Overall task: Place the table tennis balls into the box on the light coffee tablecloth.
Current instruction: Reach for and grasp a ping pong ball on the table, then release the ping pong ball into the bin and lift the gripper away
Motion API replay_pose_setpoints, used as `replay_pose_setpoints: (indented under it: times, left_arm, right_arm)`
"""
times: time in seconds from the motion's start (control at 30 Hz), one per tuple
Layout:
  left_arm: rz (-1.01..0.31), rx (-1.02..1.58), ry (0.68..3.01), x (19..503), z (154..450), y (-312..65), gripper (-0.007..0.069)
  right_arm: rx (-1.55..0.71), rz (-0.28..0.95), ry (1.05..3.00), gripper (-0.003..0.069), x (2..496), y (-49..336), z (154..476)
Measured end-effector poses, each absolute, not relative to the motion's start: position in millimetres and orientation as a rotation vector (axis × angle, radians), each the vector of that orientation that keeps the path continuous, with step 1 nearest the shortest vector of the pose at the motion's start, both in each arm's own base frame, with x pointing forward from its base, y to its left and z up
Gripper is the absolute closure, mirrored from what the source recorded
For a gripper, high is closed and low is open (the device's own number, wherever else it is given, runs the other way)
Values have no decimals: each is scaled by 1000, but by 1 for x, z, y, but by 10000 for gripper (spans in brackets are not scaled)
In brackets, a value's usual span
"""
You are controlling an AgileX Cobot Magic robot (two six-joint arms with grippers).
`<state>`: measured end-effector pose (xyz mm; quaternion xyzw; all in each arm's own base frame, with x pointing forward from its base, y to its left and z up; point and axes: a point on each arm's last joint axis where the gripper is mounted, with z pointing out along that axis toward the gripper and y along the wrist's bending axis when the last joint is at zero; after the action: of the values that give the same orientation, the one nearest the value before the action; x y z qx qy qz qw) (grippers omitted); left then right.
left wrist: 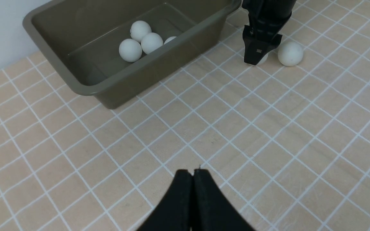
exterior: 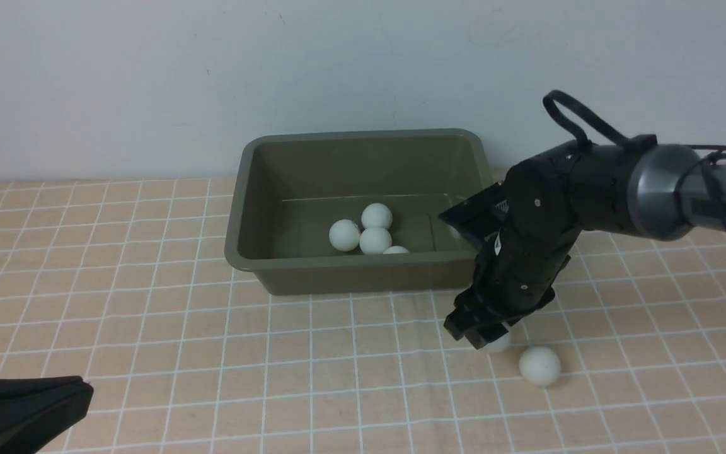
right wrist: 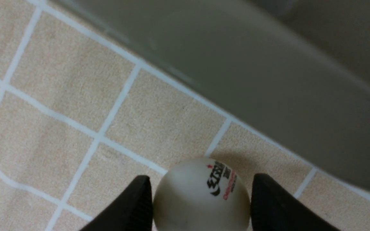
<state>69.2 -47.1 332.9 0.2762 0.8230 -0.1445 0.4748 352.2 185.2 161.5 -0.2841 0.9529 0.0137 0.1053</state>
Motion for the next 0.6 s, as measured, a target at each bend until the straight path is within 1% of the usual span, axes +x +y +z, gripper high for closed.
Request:
replay_pose_setpoints:
  times: [0.13,0.27,0.37,0.4,0.43,0.47,0.5,0.57,0.6]
  left_arm:
    - [-353,675,2013,69,333,-47,694]
    - [-353,675,2013,69,333,-47,694]
    - [-353,675,2013,69,333,-47,694]
    - [-353,675,2013,69,333,-47,694]
    - [-353,675,2013,69,333,-47,694]
    - [-353,675,2013,69,333,-47,694]
    - [-353,675,2013,69,333,-47,694]
    - [-353,675,2013,69,333,-47,694]
    - [-353,675,2013,69,333,-47,694]
  right_arm:
    - [-820,66,2834,307,352,187,166]
    - [-783,181,2877,307,355,197,184]
    - [-812,376,2885,307,357,211,213]
    - [-829,458,2844,307,361,219,230]
    - [-835,504,2806,307,364,223,241]
    - [-839,525,2785,307,365,225,246]
    - [-851,579,2698,307,370,231,269]
    - [-864,588,2619,307,375,234,289]
    - [-871,572,2579,307,378,234,299]
